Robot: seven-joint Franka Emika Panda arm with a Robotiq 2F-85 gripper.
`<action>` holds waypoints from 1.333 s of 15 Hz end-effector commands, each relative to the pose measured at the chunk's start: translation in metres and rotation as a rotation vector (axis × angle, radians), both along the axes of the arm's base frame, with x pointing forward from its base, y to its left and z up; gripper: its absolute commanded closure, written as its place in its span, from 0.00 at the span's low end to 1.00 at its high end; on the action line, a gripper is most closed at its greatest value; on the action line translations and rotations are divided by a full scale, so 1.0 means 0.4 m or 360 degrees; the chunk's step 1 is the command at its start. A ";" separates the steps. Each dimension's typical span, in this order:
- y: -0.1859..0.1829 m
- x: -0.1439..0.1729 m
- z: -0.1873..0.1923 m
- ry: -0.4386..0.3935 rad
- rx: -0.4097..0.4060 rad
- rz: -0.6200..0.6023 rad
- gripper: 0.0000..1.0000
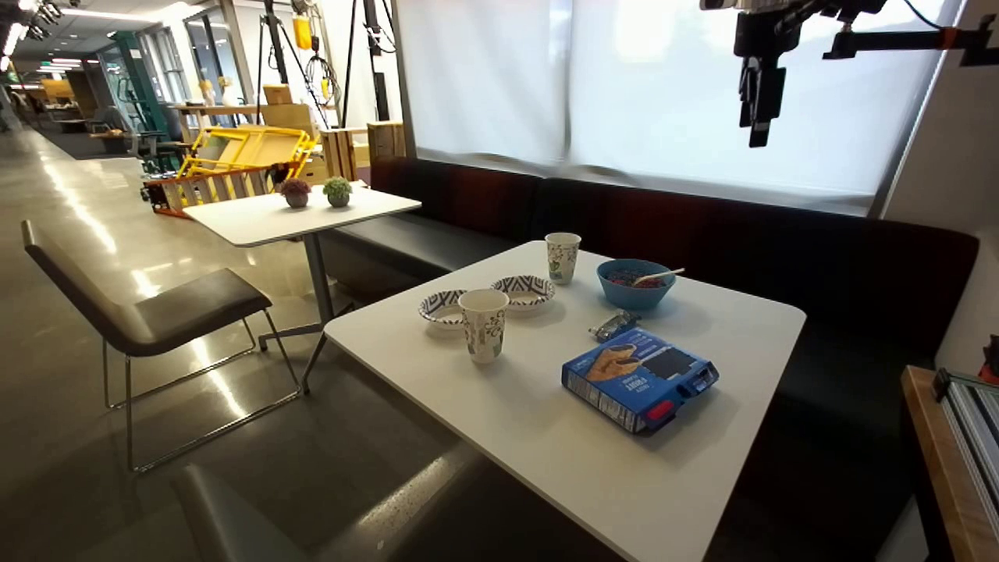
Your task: Place some cereal from the blue bowl into the black and white bowl on the right.
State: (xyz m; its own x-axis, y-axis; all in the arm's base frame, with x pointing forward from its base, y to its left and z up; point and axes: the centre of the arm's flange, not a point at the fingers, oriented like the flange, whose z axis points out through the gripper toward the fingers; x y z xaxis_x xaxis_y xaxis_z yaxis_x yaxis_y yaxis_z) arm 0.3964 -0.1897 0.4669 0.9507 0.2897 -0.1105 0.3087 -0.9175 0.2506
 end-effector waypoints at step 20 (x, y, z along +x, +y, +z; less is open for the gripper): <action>-0.150 0.124 -0.202 -0.0166 0.0332 0.0086 0.00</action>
State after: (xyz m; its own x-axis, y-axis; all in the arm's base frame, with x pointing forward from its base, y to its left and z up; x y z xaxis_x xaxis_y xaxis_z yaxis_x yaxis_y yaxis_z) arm 0.4461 -0.2497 0.3859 0.9364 0.3467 0.0552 0.3411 -0.9357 0.0902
